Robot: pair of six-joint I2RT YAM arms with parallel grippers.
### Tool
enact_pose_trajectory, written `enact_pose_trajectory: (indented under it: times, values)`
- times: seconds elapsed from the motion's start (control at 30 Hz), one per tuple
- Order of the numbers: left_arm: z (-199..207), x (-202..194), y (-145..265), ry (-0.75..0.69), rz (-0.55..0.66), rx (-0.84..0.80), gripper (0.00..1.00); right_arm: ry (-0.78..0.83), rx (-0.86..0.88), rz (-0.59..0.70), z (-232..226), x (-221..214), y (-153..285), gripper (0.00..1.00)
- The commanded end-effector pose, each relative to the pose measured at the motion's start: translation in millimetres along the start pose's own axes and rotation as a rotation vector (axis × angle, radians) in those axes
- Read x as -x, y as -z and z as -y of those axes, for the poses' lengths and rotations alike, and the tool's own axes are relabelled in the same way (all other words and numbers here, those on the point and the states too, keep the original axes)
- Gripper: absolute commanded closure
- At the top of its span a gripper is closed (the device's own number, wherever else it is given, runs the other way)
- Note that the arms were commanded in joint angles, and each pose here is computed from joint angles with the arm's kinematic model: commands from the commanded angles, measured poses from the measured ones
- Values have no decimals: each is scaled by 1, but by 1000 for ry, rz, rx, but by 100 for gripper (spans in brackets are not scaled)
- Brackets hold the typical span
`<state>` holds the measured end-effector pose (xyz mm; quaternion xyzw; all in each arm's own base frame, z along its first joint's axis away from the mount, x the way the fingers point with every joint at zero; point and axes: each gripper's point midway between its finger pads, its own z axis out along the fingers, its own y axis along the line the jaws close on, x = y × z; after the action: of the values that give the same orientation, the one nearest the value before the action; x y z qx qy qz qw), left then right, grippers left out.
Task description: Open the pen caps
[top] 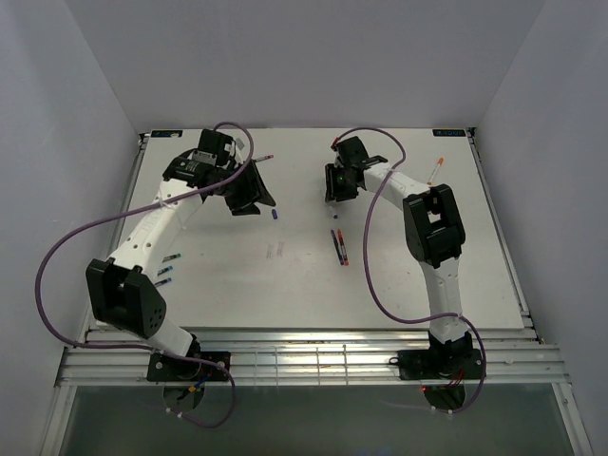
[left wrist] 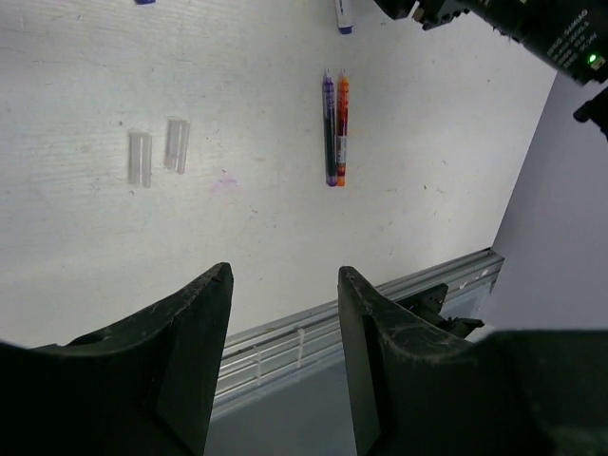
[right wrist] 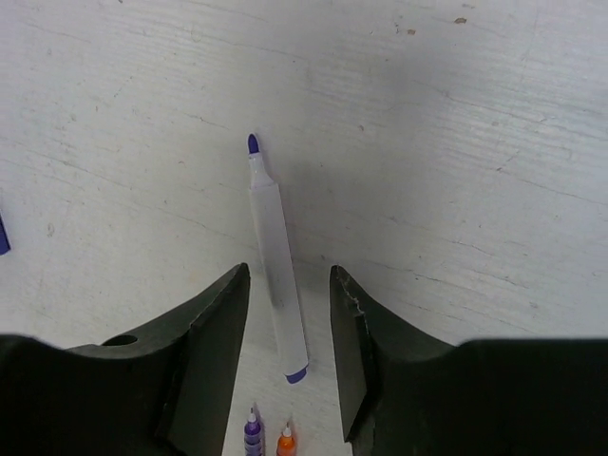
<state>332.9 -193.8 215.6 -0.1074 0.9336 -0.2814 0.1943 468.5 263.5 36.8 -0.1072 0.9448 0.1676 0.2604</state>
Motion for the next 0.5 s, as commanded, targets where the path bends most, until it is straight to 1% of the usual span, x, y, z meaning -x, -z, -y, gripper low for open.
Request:
enact_pose_trajectory:
  times: [0.0,0.07,0.13,0.17,0.23,0.27,0.33,0.37,0.43,0.47]
  values:
    - [10,-12,19,-106,36,-63,41,-27,-12,87,-5,35,28,54]
    - [9,-16,29,-153,64,-65,41,-34,-39,153,-1,58,46,51]
    - [0,-25,28,-171,65,-42,41,-47,-114,208,14,74,59,46]
    - [-1,-27,33,-190,86,-47,41,-78,-146,232,30,82,65,45]
    - [-11,-36,30,-196,76,-34,41,-126,-201,267,54,93,78,41]
    - [-12,-39,34,-202,84,-40,41,-171,-237,279,79,97,84,41]
    - [-16,-46,33,-213,74,-49,41,-225,-290,299,108,103,94,38]
    - [-20,-50,31,-216,68,-50,41,-263,-331,300,135,103,102,37]
    - [-19,-54,34,-232,78,-69,41,-307,-378,311,161,104,112,36]
    - [-22,-57,32,-234,74,-68,41,-341,-409,318,184,104,120,35]
